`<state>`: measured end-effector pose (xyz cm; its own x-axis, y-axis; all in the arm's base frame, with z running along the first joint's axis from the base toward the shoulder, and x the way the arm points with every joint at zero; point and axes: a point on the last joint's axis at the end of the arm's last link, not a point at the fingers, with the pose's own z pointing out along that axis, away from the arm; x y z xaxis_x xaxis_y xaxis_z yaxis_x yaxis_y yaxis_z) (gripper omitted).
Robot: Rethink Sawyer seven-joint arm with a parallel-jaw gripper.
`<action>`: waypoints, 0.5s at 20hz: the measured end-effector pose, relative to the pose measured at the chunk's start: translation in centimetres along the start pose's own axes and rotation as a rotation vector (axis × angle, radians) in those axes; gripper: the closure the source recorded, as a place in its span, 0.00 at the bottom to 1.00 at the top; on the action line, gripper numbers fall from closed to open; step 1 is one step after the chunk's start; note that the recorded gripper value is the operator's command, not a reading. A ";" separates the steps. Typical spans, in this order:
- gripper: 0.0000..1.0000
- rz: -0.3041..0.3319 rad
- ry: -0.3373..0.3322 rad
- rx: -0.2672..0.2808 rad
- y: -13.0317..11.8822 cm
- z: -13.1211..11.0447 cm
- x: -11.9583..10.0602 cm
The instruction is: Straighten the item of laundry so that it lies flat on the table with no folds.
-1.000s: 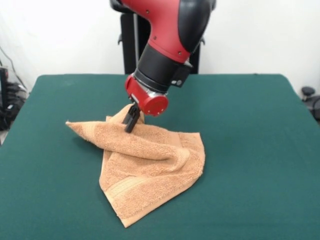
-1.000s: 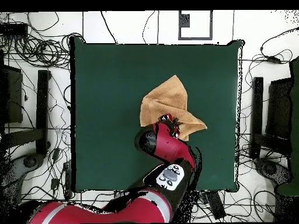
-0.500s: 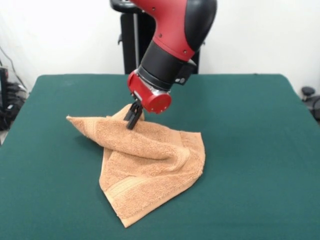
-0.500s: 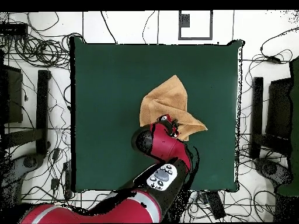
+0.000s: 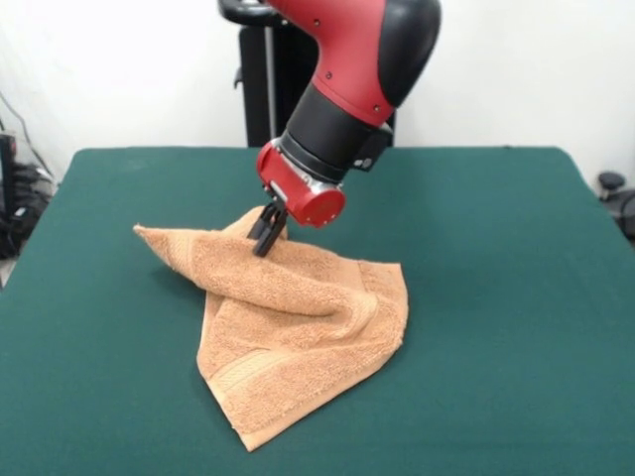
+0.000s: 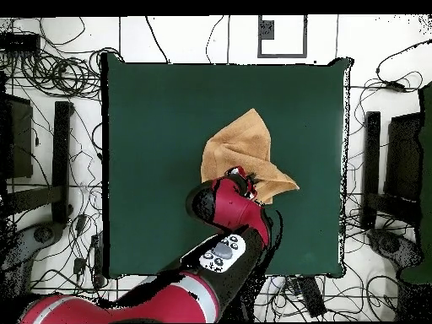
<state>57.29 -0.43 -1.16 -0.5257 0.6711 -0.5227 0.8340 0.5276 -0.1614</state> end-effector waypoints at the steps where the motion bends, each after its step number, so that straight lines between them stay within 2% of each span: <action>1: 1.00 -0.005 -0.003 0.004 0.0 0.0 0.0; 10: 1.00 -0.068 -0.029 0.037 0.5 -0.3 0.7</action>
<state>57.24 0.46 -1.34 -0.5766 0.6188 -0.5335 0.8025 0.5514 -0.2279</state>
